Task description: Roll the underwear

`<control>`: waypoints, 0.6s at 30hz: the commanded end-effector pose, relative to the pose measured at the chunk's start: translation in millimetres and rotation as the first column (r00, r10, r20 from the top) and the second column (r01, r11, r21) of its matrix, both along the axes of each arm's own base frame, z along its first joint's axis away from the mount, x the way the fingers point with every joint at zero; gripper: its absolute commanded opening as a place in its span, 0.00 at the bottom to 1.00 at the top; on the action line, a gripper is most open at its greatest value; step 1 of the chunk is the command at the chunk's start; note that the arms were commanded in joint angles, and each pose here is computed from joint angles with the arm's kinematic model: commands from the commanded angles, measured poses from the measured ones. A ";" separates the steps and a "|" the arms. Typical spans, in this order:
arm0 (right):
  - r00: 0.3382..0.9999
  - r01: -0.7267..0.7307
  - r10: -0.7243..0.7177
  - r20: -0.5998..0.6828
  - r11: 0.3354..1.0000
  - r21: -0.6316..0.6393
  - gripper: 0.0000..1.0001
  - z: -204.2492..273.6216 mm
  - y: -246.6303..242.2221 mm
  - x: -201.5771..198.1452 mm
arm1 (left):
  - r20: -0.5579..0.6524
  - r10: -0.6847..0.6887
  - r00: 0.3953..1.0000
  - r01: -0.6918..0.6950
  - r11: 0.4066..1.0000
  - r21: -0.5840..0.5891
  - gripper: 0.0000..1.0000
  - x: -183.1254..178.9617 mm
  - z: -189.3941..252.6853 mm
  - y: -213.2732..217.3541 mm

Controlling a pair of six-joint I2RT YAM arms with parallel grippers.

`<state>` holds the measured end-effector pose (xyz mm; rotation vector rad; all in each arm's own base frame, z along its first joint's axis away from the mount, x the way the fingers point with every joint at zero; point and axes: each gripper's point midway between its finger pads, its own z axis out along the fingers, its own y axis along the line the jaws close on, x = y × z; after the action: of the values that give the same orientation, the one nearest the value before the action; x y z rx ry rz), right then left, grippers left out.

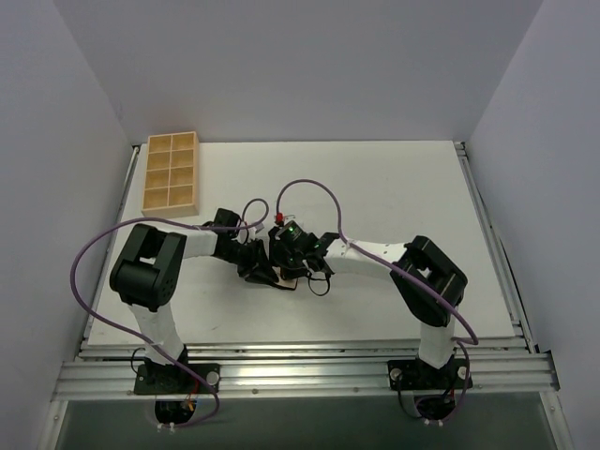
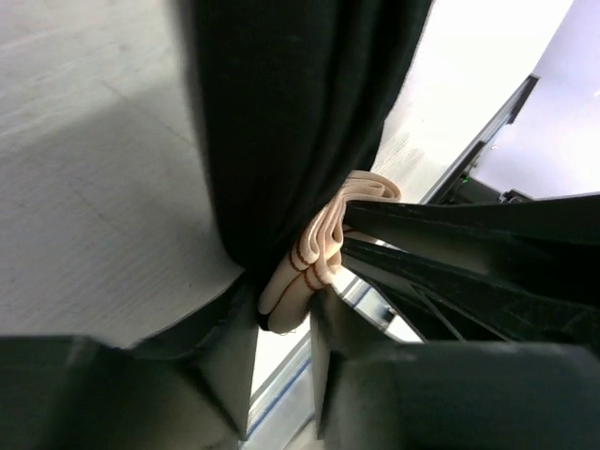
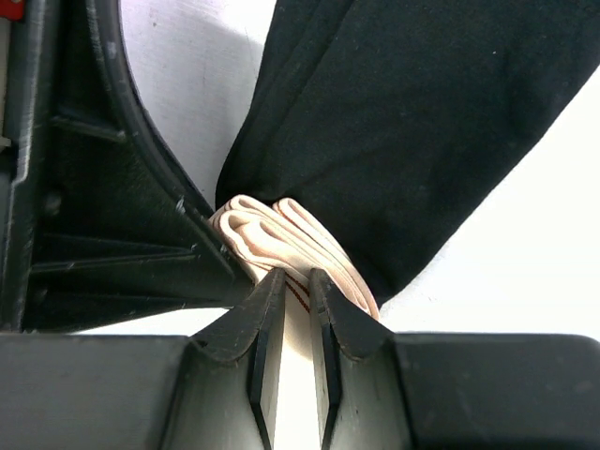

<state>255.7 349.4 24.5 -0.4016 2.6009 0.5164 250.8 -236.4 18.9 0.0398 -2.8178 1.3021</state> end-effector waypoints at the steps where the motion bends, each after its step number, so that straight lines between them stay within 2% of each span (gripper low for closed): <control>1: 0.996 -0.024 0.011 -0.089 0.990 -0.138 0.13 -32.8 -20.7 -27.6 | 0.003 0.002 1.000 -0.003 0.988 0.158 0.24 -8.4 -48.2 15.2; 2: 0.996 -0.029 0.017 -0.086 0.989 -0.142 0.14 -31.3 -20.7 -28.3 | 0.006 0.003 1.000 -0.004 0.987 0.158 0.19 -7.3 -47.4 15.0; 3: 0.996 -0.035 0.024 -0.082 0.989 -0.141 0.15 -29.6 -20.0 -28.3 | 0.008 0.003 1.000 -0.004 0.988 0.157 0.10 -6.5 -46.9 14.7; 5: 0.998 -0.036 0.027 -0.061 0.988 -0.147 0.16 -22.3 -20.6 -25.9 | 0.008 -0.003 1.000 0.001 0.988 0.154 0.03 -4.4 -44.3 14.0; 9: 0.998 -0.051 0.056 0.025 0.985 -0.164 0.25 -1.2 -25.0 -18.7 | -0.012 -0.020 1.000 0.022 0.987 0.157 0.02 -2.1 -40.2 13.8; 12: 0.984 -0.104 0.129 0.125 0.976 -0.190 0.33 20.0 -25.5 -17.1 | -0.043 -0.024 0.999 0.030 0.988 0.154 0.02 -2.2 -36.0 15.1; 16: 0.935 -0.166 0.240 0.261 0.947 -0.275 0.40 39.9 -30.5 -17.1 | -0.078 -0.023 0.997 0.033 0.991 0.128 0.02 2.2 -28.0 16.2; 18: 0.917 -0.189 0.283 0.282 0.929 -0.318 0.42 37.4 -35.9 -17.1 | -0.088 -0.028 0.996 0.038 0.992 0.119 0.02 6.3 -25.9 16.8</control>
<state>234.0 336.8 51.9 -0.7218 2.4097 0.2947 251.5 -239.7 19.4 0.0472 -2.7291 1.2743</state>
